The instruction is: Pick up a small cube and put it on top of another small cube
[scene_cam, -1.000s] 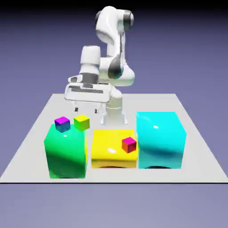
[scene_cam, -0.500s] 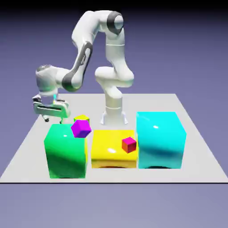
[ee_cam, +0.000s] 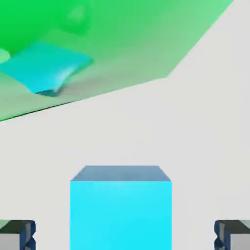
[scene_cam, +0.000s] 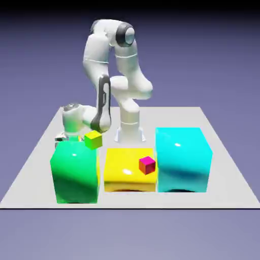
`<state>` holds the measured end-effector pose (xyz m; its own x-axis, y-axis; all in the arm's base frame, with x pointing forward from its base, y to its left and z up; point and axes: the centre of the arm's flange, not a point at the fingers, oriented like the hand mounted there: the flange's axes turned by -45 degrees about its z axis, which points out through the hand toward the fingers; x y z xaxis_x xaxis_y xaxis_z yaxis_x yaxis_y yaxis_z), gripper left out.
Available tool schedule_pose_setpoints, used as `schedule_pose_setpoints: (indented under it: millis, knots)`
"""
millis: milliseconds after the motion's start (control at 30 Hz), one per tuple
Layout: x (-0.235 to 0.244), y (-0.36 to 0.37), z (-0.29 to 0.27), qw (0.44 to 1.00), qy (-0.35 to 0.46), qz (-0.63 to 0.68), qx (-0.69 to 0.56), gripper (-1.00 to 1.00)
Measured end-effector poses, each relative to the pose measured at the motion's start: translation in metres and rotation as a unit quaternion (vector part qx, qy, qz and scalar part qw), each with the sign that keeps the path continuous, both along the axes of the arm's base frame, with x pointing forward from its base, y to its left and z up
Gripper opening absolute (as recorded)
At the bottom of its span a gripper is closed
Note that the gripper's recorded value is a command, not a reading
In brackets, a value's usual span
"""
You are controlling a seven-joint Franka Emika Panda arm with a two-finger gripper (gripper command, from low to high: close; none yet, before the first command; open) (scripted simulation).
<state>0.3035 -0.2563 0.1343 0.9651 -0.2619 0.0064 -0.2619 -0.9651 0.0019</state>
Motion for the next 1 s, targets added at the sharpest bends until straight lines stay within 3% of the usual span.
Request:
schedule_pose_setpoints:
  millis: [33,367,600,733,800,1000]
  knots:
    - [-0.001,0.001,-0.01,1.0,0.0,-0.001,0.001,-1.0]
    - [-0.001,0.001,0.06,1.0,0.0,-0.001,0.001,-1.0]
    - [0.006,-0.082,0.133,0.998,-0.039,-0.057,0.011,-1.0]
    - [0.028,-0.108,0.188,0.998,-0.065,-0.023,0.015,-1.0]
    - [0.072,-0.078,0.213,0.996,-0.072,0.053,0.019,-1.0]
    - [0.135,-0.019,0.275,0.975,-0.083,0.204,0.025,-1.0]
